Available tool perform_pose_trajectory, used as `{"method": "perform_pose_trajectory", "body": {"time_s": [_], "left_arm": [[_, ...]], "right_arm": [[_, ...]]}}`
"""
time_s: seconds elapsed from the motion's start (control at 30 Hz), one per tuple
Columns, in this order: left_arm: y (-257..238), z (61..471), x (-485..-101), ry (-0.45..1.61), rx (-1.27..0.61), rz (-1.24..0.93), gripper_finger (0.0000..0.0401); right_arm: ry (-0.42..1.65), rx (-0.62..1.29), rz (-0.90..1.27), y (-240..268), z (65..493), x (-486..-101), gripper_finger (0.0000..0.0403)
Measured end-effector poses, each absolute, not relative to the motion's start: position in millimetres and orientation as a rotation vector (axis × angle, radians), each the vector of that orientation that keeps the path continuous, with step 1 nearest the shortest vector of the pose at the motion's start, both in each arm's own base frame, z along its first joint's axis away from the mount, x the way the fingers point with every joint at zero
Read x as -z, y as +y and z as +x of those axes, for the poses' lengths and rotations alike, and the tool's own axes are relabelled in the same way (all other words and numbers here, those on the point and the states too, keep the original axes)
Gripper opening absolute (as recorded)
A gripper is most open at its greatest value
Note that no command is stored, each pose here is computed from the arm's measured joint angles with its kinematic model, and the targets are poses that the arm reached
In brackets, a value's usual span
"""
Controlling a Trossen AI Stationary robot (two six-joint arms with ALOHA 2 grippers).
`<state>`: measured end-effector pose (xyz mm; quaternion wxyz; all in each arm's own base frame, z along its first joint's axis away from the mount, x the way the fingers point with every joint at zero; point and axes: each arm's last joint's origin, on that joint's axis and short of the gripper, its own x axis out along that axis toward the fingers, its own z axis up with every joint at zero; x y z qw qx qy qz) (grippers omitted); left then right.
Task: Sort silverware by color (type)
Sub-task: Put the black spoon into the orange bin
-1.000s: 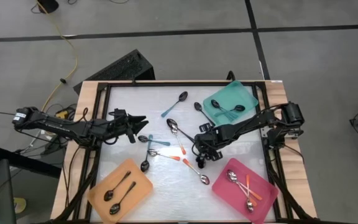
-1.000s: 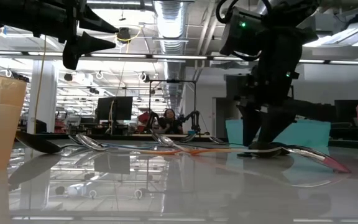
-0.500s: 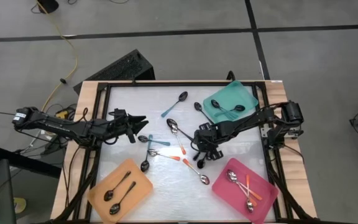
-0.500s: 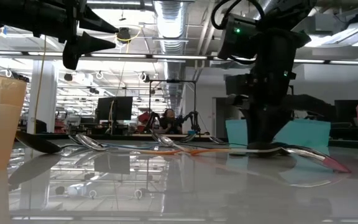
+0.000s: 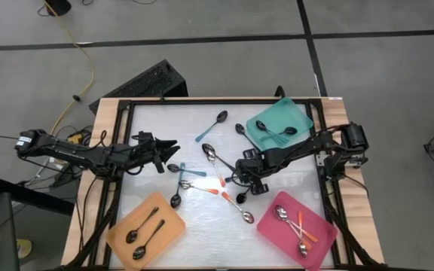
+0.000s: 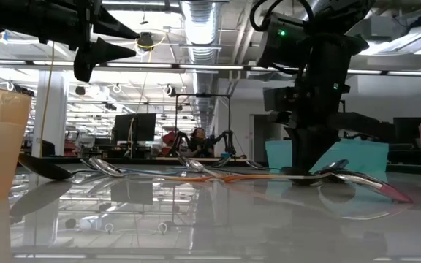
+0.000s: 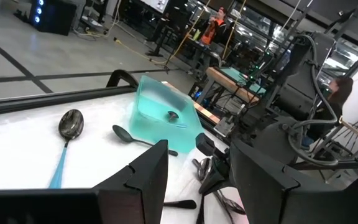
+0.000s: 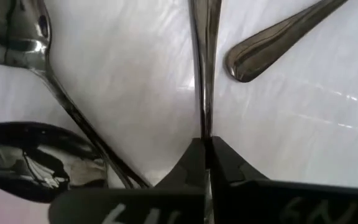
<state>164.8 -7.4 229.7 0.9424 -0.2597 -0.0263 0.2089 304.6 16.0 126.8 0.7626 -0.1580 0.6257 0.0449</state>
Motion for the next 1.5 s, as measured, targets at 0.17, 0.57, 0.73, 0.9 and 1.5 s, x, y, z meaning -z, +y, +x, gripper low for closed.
{"method": "perform_pose_trajectory", "body": {"time_s": [0.17, 0.57, 0.73, 0.9, 1.5], "left_arm": [[-7, 165, -230, -0.054, -0.426, -0.53, 0.0157], [-7, 165, -230, -0.054, -0.426, -0.531, 0.0157], [-7, 165, -230, -0.053, -0.426, -0.53, 0.0157], [-7, 165, -230, -0.053, -0.426, -0.53, 0.0157], [-7, 165, -228, -0.035, -0.439, -0.53, 0.0157]], "right_arm": [[1.315, -0.054, -0.285, 16, 306, -133, 0.0007], [1.061, 0.033, -0.174, 13, 306, -181, 0.0005], [0.824, 0.073, -0.152, 13, 317, -205, 0.0005], [0.483, 0.065, -0.136, 18, 337, -231, 0.0005], [-0.086, -0.194, -0.116, 68, 411, -247, 0.0007]]}}
